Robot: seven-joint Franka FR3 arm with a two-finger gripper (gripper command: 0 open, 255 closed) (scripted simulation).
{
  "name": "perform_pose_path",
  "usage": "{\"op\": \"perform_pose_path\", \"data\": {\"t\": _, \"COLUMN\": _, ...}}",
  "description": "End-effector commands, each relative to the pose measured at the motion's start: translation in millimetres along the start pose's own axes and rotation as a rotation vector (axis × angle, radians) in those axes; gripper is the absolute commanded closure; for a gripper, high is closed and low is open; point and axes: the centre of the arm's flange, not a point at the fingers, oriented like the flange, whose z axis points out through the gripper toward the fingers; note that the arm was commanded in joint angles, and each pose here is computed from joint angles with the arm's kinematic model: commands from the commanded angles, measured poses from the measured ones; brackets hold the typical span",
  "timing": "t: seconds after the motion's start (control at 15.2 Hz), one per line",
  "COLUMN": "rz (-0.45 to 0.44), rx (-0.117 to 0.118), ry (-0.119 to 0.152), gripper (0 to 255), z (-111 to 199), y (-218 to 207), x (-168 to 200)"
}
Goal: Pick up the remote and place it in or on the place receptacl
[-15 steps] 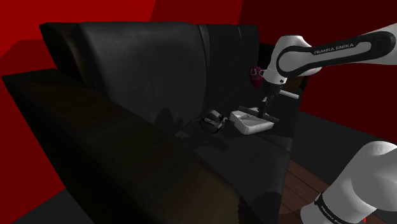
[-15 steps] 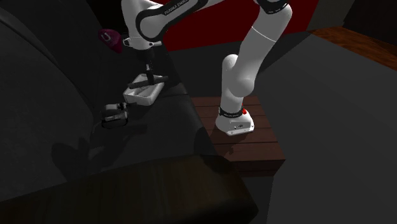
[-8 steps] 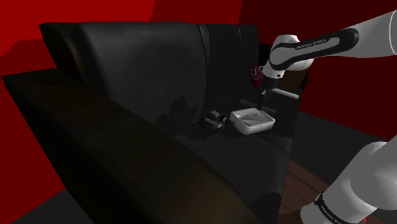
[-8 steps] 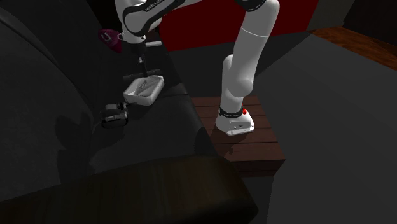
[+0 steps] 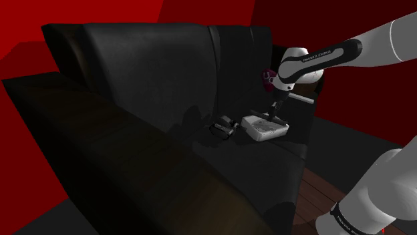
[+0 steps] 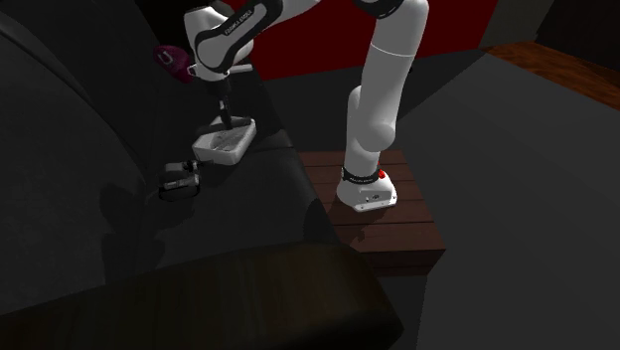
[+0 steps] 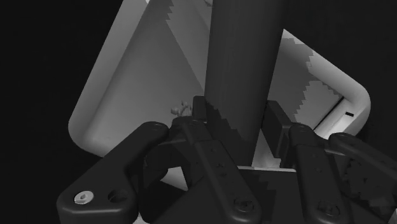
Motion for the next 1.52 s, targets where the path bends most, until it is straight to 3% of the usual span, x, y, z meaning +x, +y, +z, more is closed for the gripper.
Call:
{"op": "perform_pose_path", "data": {"t": 0.0, "rz": 0.000, "rx": -0.001, "ry": 0.001, "gripper": 255, "z": 10, "y": 0, "x": 0}}
{"op": "perform_pose_path", "data": {"t": 0.59, "rz": 0.000, "rx": -0.001, "ry": 0.001, "gripper": 255, "z": 17, "y": 0, "x": 0}}
{"op": "perform_pose_path", "data": {"t": 0.66, "rz": 0.000, "rx": -0.001, "ry": 0.001, "gripper": 0, "z": 17, "y": 0, "x": 0}}
{"op": "perform_pose_path", "data": {"t": 0.99, "rz": 0.000, "rx": -0.001, "ry": 0.001, "gripper": 0, "z": 17, "y": 0, "x": 0}}
{"op": "perform_pose_path", "data": {"t": 1.25, "rz": 0.000, "rx": -0.001, "ry": 0.001, "gripper": 0, "z": -33, "y": 0, "x": 0}}
{"op": "perform_pose_path", "data": {"t": 1.45, "rz": 0.000, "rx": -0.001, "ry": 0.001, "gripper": 0, "z": -33, "y": 0, "x": 0}}
